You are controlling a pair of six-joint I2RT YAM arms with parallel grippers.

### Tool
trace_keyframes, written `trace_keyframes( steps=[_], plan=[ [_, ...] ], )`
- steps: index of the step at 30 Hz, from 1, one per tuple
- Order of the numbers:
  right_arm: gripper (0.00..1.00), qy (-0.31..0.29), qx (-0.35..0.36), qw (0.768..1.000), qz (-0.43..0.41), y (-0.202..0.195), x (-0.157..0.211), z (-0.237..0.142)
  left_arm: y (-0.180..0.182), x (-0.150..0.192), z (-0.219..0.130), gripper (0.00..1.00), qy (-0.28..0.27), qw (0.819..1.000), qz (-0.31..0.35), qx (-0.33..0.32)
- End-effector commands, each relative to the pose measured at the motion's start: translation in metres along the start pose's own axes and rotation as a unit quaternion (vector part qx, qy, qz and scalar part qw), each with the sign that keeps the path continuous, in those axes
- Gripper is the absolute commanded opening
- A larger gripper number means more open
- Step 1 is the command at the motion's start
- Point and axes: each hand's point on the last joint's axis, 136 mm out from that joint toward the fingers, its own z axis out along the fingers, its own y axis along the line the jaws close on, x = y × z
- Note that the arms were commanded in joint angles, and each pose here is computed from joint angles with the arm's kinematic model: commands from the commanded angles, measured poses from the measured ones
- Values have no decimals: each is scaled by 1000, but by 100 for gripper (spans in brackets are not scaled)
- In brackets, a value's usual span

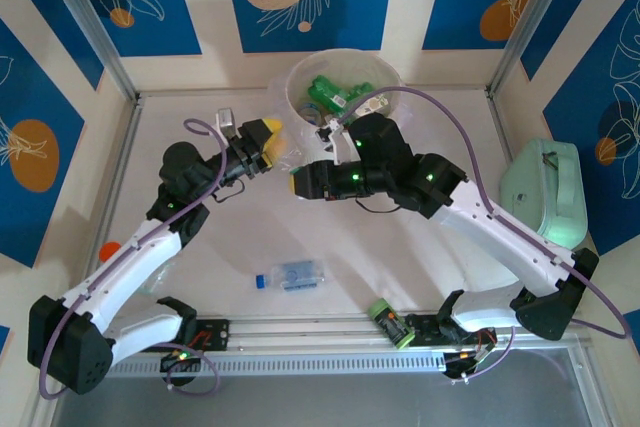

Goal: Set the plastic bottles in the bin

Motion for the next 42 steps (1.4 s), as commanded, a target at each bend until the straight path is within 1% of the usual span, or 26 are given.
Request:
trace_keyframes(
  steps=[1,5,7,8,9,11,12,14,16,19,22,24,27,29,35,42],
  plan=[
    [40,-11,-20,1000,-11,14,-8,-7,-2,0,0,49,5,1000,9,12],
    [33,-12,-19,1000,-12,14,-9,-8,1,1,1,50,8,1000,11,6],
    [31,-15,-18,1000,-13,14,-10,-9,3,0,0,52,5,1000,13,-1],
    [30,-16,-18,1000,-14,15,-10,-10,4,-1,0,56,4,1000,16,-4],
    [29,-19,-15,1000,-15,14,-11,-10,5,-1,-1,66,4,1000,19,-11],
    [28,-28,-8,999,-14,12,-13,-13,8,-3,-3,94,1,999,24,-26],
    [28,-33,-6,999,-16,12,-15,-15,9,-4,-5,100,-1,999,30,-32],
    [28,-42,1,999,-16,11,-19,-19,8,-9,-10,100,-9,998,42,-44],
    [27,-54,13,998,-17,8,-26,-25,10,-16,-19,100,-19,996,54,-71],
    [27,-81,31,996,-12,3,-42,-39,15,-25,-39,100,-39,988,85,-125],
    [27,-112,42,993,-3,-3,-63,-55,25,-28,-58,100,-45,971,128,-198],
    [27,-131,60,989,15,-15,-81,-67,34,-28,-69,100,-43,957,156,-240],
    [27,-147,81,985,50,-39,-106,-81,49,-26,-82,100,-37,941,183,-283],
    [27,-156,92,981,67,-54,-121,-86,59,-22,-87,100,-25,934,194,-300],
    [27,-165,121,974,102,-91,-156,-85,79,-10,-95,93,18,921,212,-327],
    [28,-155,131,975,93,-105,-167,-71,102,6,-104,89,61,904,231,-355]
  ],
)
